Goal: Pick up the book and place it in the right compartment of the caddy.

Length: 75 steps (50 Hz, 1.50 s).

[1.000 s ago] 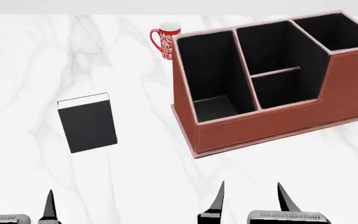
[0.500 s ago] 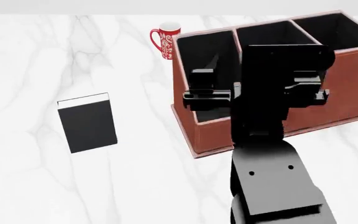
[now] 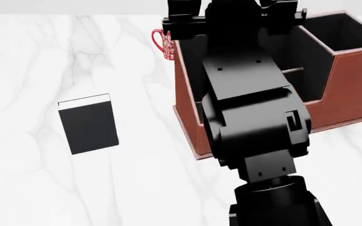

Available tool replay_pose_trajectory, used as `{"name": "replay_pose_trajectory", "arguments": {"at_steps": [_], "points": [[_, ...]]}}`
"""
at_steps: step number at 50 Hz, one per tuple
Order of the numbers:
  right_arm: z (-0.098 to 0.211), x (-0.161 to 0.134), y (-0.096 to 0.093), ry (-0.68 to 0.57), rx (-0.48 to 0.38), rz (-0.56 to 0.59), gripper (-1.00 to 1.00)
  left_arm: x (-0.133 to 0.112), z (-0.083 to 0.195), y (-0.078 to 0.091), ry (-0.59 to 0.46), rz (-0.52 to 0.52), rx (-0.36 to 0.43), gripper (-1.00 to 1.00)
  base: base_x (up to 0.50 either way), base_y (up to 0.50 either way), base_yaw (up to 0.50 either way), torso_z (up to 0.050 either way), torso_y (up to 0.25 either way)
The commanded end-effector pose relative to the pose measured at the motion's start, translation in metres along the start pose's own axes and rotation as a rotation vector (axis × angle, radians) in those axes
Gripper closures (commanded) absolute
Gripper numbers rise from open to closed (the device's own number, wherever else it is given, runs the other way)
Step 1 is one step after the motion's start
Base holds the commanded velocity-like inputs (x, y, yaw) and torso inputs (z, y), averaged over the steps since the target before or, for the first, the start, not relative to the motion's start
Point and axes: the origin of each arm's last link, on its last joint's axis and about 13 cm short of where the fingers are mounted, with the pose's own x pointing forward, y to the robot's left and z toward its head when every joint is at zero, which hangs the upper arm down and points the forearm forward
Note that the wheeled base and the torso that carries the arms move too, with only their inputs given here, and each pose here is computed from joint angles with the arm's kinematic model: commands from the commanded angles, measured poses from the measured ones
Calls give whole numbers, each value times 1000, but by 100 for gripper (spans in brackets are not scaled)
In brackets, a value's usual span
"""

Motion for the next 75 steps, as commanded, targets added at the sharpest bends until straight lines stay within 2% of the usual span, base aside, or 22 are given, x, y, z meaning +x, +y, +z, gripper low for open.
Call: {"name": "replay_pose_trajectory", "arguments": {"at_steps": [1,5,6,17,68,70,71,75], "points": [[6,10,1,-1,-19,-31,-100,-1,1,3,-7,6,10,-100,0,0,0,0,0],[8,11,1,9,-15,-24,-100,-2,1,3,-8,5,10,-100,0,0,0,0,0],[9,11,0,28,13,0,-100,-2,1,3,-8,5,10,-100,0,0,0,0,0],[7,12,2,6,-22,-10,-100,-2,-3,2,0,0,13,-100,479,-20,0,0,0],[17,13,3,-8,-34,-16,-100,-3,-4,2,-5,-20,7,-100,499,0,0,0,1],[16,13,2,-1,-21,-31,-100,-3,-4,3,-7,-21,9,-100,74,0,0,0,5],[17,14,2,4,-46,-49,-100,-3,-4,3,-7,-22,9,-100,0,0,0,0,0],[15,12,4,3,-52,-18,-100,-3,-6,1,-4,-26,12,-100,0,0,0,0,0]]}}
